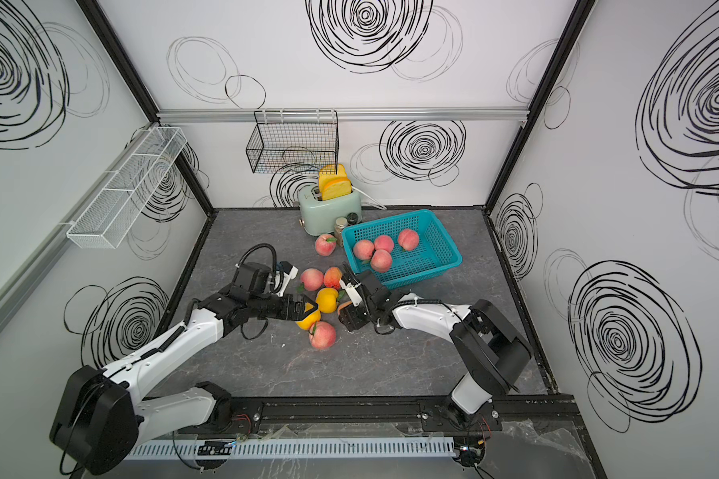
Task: Put the peaches into the basket
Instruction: Pick up the peach from the center of the board.
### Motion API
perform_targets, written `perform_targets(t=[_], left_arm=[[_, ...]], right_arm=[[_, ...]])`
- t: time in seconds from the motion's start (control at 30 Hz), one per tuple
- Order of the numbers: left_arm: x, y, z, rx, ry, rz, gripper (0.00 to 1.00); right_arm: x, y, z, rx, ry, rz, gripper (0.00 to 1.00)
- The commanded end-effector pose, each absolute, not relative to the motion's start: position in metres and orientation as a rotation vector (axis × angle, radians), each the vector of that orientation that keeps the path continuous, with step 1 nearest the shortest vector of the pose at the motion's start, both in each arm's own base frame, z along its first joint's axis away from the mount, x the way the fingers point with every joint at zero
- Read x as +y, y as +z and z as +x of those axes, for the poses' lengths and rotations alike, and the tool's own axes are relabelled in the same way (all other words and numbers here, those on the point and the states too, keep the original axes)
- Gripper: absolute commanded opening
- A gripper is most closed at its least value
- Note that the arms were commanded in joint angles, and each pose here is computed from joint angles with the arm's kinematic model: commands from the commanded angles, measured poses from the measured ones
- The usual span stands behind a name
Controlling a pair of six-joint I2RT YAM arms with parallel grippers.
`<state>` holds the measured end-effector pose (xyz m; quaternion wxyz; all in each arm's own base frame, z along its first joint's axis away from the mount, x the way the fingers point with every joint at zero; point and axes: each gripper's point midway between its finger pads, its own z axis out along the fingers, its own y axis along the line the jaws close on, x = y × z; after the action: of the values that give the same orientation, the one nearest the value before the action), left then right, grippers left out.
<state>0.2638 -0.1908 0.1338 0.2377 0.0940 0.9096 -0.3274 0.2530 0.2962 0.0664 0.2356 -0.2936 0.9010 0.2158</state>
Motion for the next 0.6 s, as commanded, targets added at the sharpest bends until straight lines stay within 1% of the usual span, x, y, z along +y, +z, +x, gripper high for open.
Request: perform_targets(t=[0.0,0.33,0.57], left_arm=[[-0.196,0.154,0.274,2.435,-0.889,0.281,0.98],[-0.207,0.170,0.282,2.402,-0.842,0.336,0.98],[-0.216,0.186,0.291,2.361,-0.837,0.362,0.98]], right_arm=[[0.296,0.093,0.256,2.430,0.601,-0.797,0.71],[0.294,0.135,0.272,2.382,0.607,-0.764,0.72],[0.277,0.154,0.302,2.364,0.563,-0.717,0.72]])
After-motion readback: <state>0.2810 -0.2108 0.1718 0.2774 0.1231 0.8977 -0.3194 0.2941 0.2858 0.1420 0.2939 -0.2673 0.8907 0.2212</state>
